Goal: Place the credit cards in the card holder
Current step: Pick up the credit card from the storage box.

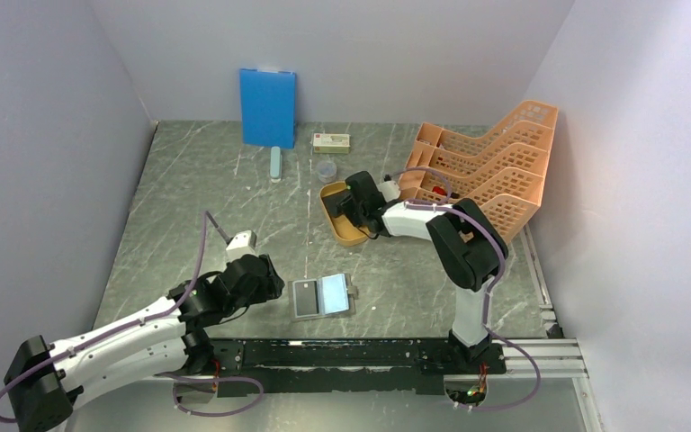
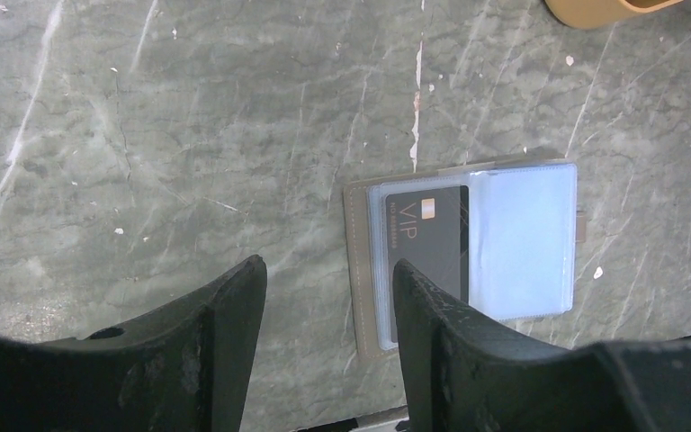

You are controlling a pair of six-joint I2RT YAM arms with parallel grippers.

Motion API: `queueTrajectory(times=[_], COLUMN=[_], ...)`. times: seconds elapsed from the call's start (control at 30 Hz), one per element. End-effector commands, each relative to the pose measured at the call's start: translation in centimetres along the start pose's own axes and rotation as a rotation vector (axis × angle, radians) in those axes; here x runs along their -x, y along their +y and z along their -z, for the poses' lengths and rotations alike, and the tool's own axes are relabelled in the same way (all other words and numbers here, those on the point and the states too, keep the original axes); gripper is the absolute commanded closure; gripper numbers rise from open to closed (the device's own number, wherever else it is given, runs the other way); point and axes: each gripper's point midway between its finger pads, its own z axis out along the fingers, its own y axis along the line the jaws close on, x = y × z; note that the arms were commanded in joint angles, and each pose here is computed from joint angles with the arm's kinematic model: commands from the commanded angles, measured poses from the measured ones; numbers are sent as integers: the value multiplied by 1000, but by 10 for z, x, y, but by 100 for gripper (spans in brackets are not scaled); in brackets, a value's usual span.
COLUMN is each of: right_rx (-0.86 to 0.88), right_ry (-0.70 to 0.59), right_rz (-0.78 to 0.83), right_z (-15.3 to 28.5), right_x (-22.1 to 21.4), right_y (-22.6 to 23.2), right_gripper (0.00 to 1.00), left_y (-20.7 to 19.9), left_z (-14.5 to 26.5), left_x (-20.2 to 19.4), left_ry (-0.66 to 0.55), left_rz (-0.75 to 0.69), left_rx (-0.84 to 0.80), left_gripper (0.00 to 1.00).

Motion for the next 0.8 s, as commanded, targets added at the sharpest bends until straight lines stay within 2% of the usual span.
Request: queueTrajectory(times=[0.0,0.4,0.53,0.6,0.67,0.77], right_rx=[-56,-33,-13,-6,-5,2], right_ry=[-4,2,7,9,11,13], right_rz=[20,24,34,37,44,46], right_z=[4,11,13,14,14,14], right_x=[2,3,4,4,4,4], right_y=[-22,-17,-9,-5,-3,0], right_gripper=[63,62,49,47,49,58], left_y=[0,-2,-1,-1,-1,-2], left_z=[-3,-5,-5,-5,-5,-5], left_x=[-3,-6,-7,-7,-8,-7], left_ry=[7,16,19,20,22,20], left_rz=[9,9,9,9,8,12], left_rx=[-5,-11,-12,-12,-12,-16], left_gripper=[41,42,42,42,42,42])
